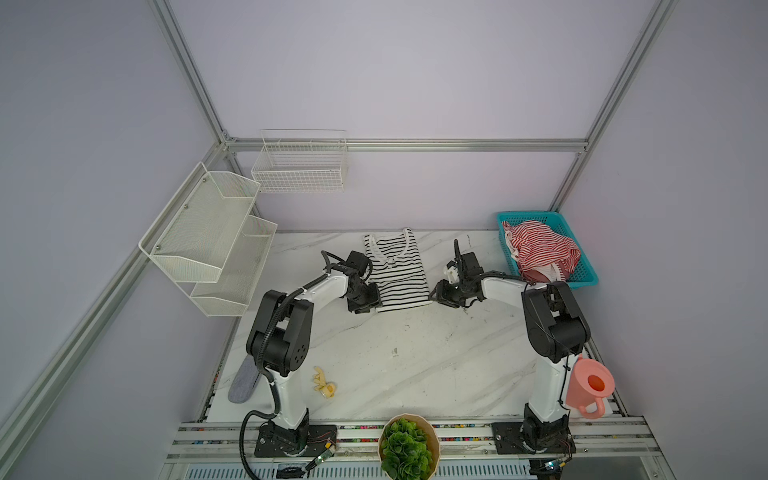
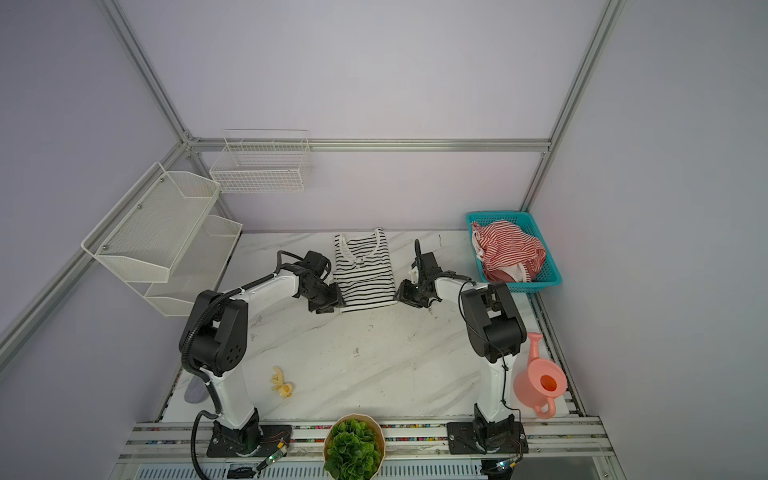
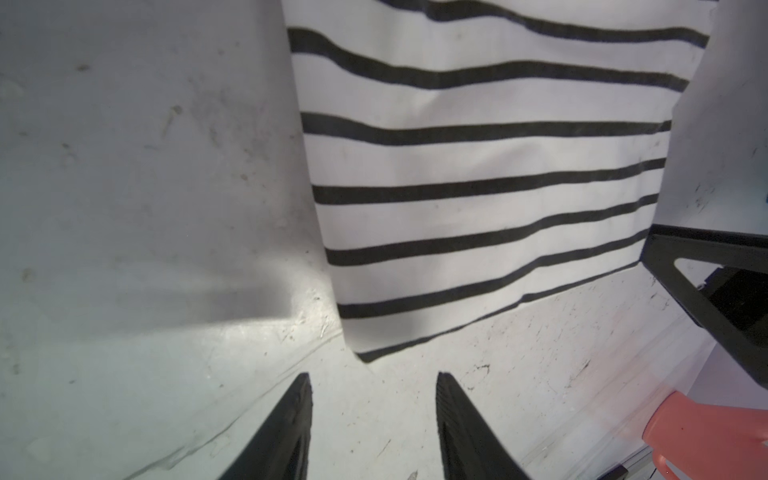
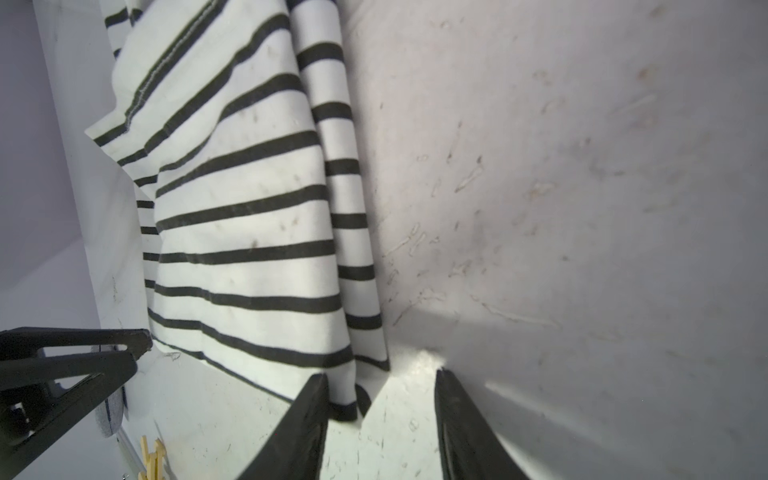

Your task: Fold and stack the tank tops

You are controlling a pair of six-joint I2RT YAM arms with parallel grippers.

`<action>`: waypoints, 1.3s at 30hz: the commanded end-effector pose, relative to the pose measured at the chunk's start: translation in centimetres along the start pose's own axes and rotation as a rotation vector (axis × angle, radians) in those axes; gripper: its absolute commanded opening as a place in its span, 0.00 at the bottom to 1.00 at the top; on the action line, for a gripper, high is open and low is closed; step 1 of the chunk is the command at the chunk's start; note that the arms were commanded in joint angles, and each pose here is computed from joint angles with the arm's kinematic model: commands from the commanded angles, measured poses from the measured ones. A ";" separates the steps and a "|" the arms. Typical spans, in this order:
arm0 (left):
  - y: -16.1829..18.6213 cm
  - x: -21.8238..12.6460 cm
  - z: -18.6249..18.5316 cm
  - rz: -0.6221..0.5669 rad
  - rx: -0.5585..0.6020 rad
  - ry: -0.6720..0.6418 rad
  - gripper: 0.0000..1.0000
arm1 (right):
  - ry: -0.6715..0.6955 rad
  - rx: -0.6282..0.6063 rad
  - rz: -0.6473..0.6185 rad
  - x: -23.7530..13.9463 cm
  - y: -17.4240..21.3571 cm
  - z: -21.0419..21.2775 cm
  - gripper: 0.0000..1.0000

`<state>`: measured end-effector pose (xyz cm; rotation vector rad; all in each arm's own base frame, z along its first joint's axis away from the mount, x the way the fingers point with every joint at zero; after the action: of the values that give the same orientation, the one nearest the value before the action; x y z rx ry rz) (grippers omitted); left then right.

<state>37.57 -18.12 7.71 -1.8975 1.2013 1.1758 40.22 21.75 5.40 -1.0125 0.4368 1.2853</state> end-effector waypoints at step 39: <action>8.0 -1.3 4.2 0.071 -0.127 0.023 0.00 | -0.081 0.016 -0.019 -2.2 8.2 6.2 0.00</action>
<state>30.73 -17.41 6.15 -1.9609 1.2354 1.2794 31.53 25.11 6.50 -0.9596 0.3714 1.3415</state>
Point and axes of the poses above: each gripper's point midway between its finger pads, its own x axis out along the fingers, its own z axis along the line the jaws close on, y = z × x, the point moved 2 cm from there along -x, back along the fingers, and after that the axes turned 13 degrees about -x, right-handed, at the moved point
